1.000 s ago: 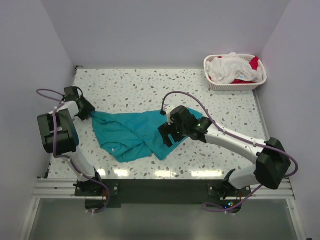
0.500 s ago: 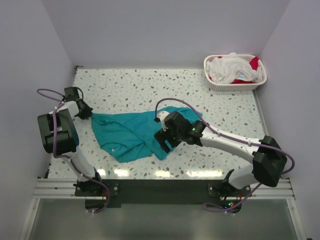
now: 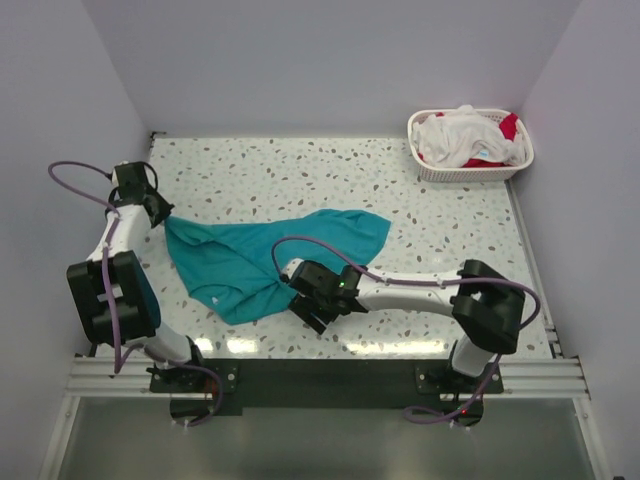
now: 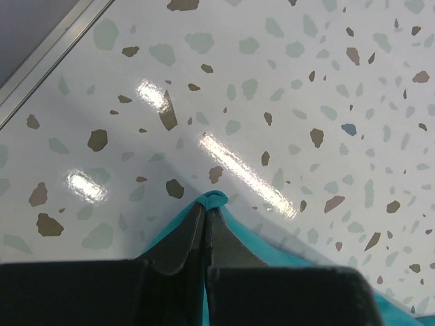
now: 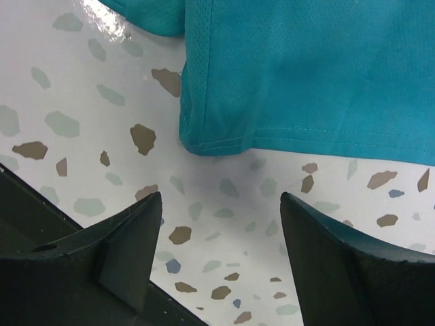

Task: Fold and stack the t-shirts
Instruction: Flatten the tshirt out

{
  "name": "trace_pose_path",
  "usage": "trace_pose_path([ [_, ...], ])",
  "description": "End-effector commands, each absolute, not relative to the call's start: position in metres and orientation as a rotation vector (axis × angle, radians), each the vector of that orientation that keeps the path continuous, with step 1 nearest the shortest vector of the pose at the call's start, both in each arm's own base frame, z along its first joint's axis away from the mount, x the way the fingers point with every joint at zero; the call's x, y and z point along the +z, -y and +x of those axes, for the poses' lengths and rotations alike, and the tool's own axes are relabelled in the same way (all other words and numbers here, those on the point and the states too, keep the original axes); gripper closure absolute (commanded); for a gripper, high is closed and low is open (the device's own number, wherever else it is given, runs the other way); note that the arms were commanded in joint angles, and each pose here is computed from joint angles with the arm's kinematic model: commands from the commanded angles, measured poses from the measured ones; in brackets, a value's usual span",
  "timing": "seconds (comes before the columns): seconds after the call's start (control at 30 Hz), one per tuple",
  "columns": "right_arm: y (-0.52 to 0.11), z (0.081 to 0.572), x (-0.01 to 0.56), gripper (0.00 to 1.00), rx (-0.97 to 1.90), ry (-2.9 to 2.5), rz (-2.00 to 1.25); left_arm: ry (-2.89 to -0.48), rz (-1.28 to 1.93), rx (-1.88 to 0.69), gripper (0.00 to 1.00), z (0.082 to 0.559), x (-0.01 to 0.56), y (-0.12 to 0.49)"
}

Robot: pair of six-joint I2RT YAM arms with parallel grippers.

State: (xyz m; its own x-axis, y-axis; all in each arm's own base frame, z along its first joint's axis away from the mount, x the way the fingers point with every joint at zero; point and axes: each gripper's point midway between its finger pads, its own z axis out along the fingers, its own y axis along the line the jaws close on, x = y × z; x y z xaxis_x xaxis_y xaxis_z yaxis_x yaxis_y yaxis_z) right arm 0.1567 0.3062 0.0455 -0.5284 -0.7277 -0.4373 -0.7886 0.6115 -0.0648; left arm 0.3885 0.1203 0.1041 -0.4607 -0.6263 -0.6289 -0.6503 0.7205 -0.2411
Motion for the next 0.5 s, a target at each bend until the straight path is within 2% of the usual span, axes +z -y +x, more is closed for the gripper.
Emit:
trace_pose_path([
  [0.0, -0.326, 0.170, 0.054, 0.27, 0.171, -2.389, -1.108, -2.188, -0.927, 0.100, 1.00, 0.385, 0.112, -0.123],
  [0.47, -0.367, 0.186, 0.043, 0.30, 0.207, -2.388, -1.036, -2.203, -0.913, 0.071, 1.00, 0.389, 0.109, -0.119],
])
